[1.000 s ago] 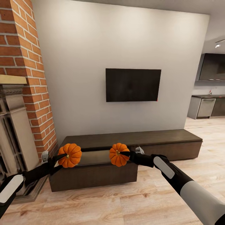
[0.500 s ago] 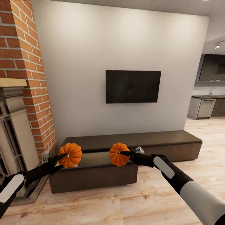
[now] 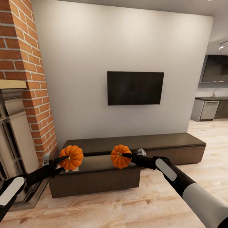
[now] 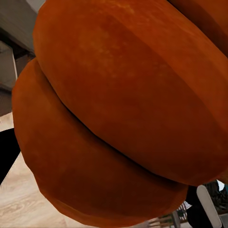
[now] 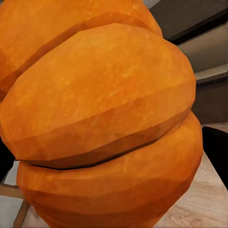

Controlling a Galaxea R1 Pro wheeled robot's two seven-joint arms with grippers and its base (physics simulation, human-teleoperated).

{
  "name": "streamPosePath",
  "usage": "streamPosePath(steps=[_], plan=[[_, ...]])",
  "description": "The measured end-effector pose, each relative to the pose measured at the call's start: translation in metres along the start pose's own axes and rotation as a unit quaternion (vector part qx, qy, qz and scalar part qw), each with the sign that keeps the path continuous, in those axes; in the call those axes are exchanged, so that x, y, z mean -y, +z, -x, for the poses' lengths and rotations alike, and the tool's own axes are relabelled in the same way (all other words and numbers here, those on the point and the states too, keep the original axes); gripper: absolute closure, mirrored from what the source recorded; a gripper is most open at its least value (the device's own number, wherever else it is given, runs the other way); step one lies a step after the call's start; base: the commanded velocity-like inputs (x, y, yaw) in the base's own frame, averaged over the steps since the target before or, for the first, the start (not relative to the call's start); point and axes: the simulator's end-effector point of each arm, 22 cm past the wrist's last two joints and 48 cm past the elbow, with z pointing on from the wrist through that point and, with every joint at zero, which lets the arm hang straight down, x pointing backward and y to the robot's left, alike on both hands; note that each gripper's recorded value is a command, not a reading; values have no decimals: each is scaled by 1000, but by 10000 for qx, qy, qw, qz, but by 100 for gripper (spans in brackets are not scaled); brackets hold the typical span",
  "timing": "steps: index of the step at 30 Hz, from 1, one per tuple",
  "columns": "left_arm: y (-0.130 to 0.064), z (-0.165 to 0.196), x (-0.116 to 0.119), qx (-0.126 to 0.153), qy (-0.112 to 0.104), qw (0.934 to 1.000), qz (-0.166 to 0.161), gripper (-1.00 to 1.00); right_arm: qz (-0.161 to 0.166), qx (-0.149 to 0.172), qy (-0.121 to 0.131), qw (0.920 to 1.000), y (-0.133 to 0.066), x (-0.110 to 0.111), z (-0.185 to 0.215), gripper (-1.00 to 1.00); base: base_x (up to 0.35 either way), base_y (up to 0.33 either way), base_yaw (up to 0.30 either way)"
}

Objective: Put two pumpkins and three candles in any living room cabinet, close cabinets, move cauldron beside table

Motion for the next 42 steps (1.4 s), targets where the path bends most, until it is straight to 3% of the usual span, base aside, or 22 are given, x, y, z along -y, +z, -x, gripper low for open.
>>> streamPosePath(steps=[29,42], plan=[[0,-1,-3,-9,30,10000,53,100,44,83,-81,9999,1,-3,3,100,331,1,0],[0,0,-1,1,-16,10000,12,100,78,126,-73,9999,1,-5,5,100,108,0,0]])
